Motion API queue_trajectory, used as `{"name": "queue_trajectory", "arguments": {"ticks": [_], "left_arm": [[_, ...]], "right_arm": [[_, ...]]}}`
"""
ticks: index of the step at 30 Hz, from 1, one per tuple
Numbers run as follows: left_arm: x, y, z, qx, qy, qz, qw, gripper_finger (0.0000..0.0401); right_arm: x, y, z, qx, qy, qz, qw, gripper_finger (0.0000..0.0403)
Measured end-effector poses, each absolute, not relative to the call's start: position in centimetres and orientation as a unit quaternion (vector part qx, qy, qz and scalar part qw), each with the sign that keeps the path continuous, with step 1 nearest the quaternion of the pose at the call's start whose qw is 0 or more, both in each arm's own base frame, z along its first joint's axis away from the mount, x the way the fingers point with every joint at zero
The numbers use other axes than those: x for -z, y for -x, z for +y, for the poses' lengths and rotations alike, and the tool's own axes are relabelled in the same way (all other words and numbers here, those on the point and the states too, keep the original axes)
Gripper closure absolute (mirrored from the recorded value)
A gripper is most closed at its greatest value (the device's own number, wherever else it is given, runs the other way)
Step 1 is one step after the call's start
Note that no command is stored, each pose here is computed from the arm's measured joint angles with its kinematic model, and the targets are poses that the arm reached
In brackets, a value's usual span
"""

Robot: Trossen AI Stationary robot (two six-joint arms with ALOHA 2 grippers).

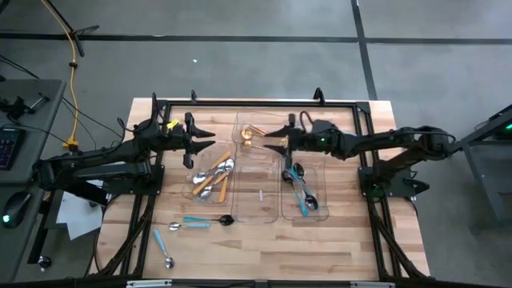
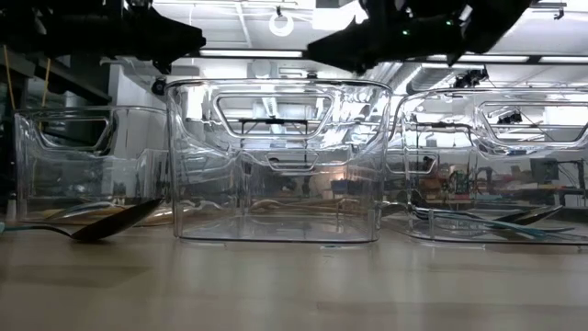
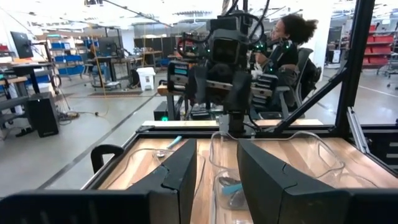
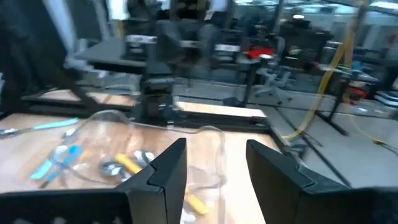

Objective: Sort silverware by color (type)
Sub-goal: Put the light blue spoon into the middle transparent bin

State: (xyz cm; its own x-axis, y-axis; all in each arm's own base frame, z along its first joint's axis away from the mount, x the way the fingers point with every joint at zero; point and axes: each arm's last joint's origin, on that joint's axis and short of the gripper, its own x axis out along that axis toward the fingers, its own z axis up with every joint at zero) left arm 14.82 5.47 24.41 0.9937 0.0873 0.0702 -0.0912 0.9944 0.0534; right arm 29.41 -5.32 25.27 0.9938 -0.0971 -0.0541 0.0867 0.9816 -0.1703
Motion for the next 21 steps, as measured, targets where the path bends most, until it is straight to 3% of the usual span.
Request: {"name": "queue_trajectory", "arguments": {"ticks": [10, 21], "left_arm": [[-24.5, -14.8, 5.5, -0.045, -0.042, -0.037, 0.997, 0.0298], [-24.5, -14.8, 5.5, -0.047, -0.044, -0.039, 0.997, 0.0298]], "right_arm": [[-24.5, -22.9, -5.3, 0.082, 0.084, -0.06, 0.991, 0.0252], [-24.6, -22.5, -5.1, 0.081, 0.08, -0.072, 0.991, 0.0252]]}}
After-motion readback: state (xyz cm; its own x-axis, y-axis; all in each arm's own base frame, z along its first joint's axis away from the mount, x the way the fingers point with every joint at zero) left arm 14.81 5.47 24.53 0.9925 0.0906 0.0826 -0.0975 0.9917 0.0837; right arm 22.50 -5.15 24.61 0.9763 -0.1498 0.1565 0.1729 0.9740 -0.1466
